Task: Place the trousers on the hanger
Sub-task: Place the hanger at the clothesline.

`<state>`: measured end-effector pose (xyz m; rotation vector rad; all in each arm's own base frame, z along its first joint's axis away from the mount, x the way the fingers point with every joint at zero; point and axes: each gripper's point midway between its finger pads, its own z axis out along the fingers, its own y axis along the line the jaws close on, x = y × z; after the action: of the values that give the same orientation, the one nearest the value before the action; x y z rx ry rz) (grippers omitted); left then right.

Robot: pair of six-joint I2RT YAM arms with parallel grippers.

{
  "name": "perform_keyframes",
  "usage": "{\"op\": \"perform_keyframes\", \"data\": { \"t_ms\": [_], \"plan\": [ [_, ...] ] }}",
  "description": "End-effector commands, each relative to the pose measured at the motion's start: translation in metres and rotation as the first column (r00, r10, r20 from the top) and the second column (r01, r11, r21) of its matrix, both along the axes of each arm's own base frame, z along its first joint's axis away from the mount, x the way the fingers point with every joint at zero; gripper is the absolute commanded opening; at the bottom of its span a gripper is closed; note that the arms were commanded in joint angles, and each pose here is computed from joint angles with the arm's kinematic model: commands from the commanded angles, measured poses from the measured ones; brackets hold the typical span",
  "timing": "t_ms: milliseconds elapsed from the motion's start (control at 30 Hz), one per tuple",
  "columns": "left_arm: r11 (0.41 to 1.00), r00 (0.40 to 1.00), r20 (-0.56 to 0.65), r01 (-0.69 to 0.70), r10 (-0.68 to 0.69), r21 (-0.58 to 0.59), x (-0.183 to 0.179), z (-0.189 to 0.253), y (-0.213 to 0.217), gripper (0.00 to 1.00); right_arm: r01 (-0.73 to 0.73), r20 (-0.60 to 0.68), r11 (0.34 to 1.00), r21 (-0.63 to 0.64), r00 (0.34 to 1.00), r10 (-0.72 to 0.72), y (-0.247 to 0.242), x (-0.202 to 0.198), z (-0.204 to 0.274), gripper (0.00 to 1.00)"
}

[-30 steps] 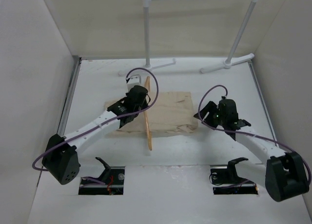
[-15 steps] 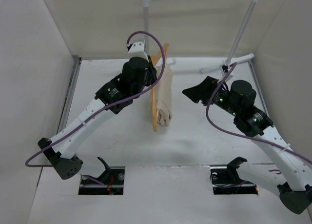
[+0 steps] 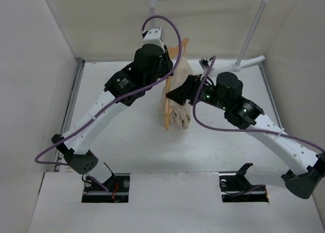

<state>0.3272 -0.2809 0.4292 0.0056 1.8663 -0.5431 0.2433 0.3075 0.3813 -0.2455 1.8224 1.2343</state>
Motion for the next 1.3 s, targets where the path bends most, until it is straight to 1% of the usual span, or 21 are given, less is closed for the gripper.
{"op": "perform_keyframes", "data": {
  "t_ms": [0, 133, 167, 233, 267, 367, 433, 467, 533, 633, 733, 800, 833, 867, 933, 967, 1033, 1100, 1200, 1267],
  "plan": [
    [0.994, 0.996, 0.091, 0.034, -0.024, -0.104, -0.004, 0.044, -0.007, 0.00, -0.057, 0.072, 0.997, 0.046, 0.996, 0.054, 0.017, -0.002, 0.023, 0.78],
    [0.995, 0.996, 0.080, 0.036, -0.029, -0.089, -0.002, 0.036, -0.013, 0.00, -0.118, 0.044, 0.992, 0.031, 0.992, 0.117, 0.039, -0.011, 0.006, 0.76],
    [0.996, 0.997, 0.079, 0.033, -0.026, -0.085, -0.001, 0.034, -0.013, 0.00, -0.126, 0.042, 0.992, 0.033, 0.991, 0.124, 0.042, -0.013, 0.003, 0.74],
    [0.996, 0.997, 0.073, 0.029, -0.023, -0.081, 0.003, 0.029, -0.014, 0.00, -0.123, 0.019, 0.992, 0.032, 0.992, 0.122, 0.047, -0.013, -0.007, 0.67],
    [0.996, 0.997, 0.072, 0.029, -0.023, -0.081, 0.004, 0.028, -0.015, 0.00, -0.116, 0.000, 0.993, 0.034, 0.993, 0.117, 0.049, -0.012, -0.012, 0.62],
    [0.997, 0.998, 0.069, 0.012, -0.007, -0.076, 0.012, 0.021, -0.014, 0.00, -0.093, -0.051, 0.995, 0.042, 0.994, 0.095, 0.049, -0.009, -0.024, 0.36],
    [0.997, 0.998, 0.067, 0.003, 0.002, -0.075, 0.017, 0.018, -0.013, 0.00, -0.076, -0.043, 0.994, 0.080, 0.996, 0.079, 0.046, -0.010, -0.016, 0.24],
    [0.997, 0.998, 0.065, -0.004, 0.009, -0.074, 0.020, 0.016, -0.012, 0.01, -0.069, -0.038, 0.992, 0.105, 0.997, 0.074, 0.044, -0.010, -0.009, 0.20],
    [0.997, 0.998, 0.068, -0.002, 0.008, -0.080, 0.021, 0.016, -0.013, 0.09, -0.059, -0.037, 0.985, 0.160, 0.997, 0.066, 0.041, -0.010, 0.004, 0.17],
    [0.994, 0.995, 0.096, 0.007, 0.004, -0.109, 0.018, 0.025, -0.015, 0.31, -0.022, -0.045, 0.973, 0.230, 0.998, 0.033, 0.028, 0.006, 0.024, 0.13],
    [0.988, 0.991, 0.134, 0.005, 0.015, -0.151, 0.017, 0.035, -0.009, 0.48, -0.007, -0.039, 0.958, 0.286, 0.999, 0.019, 0.018, 0.021, 0.042, 0.12],
    [0.984, 0.987, 0.162, 0.012, 0.018, -0.180, 0.012, 0.046, -0.002, 0.52, 0.006, -0.032, 0.950, 0.312, 0.999, 0.004, 0.013, 0.030, 0.053, 0.12],
    [0.981, 0.984, 0.174, 0.010, 0.024, -0.192, 0.010, 0.051, 0.003, 0.58, 0.017, -0.027, 0.948, 0.317, 1.000, -0.009, 0.010, 0.037, 0.056, 0.12],
    [0.977, 0.980, 0.196, 0.019, 0.024, -0.211, 0.006, 0.058, 0.007, 0.73, 0.029, -0.024, 0.947, 0.319, 0.999, -0.023, 0.007, 0.043, 0.060, 0.11],
    [0.971, 0.974, 0.223, 0.028, 0.026, -0.237, 0.000, 0.067, 0.016, 0.79, 0.046, -0.020, 0.947, 0.319, 0.999, -0.042, 0.003, 0.053, 0.063, 0.11],
    [0.967, 0.971, 0.238, 0.025, 0.038, -0.253, -0.003, 0.071, 0.024, 1.00, 0.055, -0.017, 0.946, 0.320, 0.998, -0.052, 0.000, 0.059, 0.064, 0.11],
    [0.961, 0.964, 0.255, -0.002, 0.076, -0.277, -0.006, 0.075, 0.043, 1.00, 0.069, -0.010, 0.944, 0.322, 0.998, -0.070, -0.005, 0.071, 0.068, 0.11],
    [0.959, 0.962, 0.245, -0.049, 0.120, -0.278, -0.005, 0.069, 0.062, 1.00, 0.088, -0.003, 0.943, 0.321, 0.996, -0.092, -0.012, 0.085, 0.073, 0.11],
    [0.957, 0.964, 0.185, -0.140, 0.190, -0.253, 0.000, 0.040, 0.089, 1.00, 0.139, 0.002, 0.935, 0.327, 0.989, -0.147, -0.031, 0.114, 0.081, 0.11],
    [0.954, 0.967, 0.116, -0.198, 0.228, -0.225, 0.003, 0.008, 0.103, 1.00, 0.167, 0.009, 0.927, 0.336, 0.983, -0.181, -0.046, 0.134, 0.089, 0.11]
  ]
}}
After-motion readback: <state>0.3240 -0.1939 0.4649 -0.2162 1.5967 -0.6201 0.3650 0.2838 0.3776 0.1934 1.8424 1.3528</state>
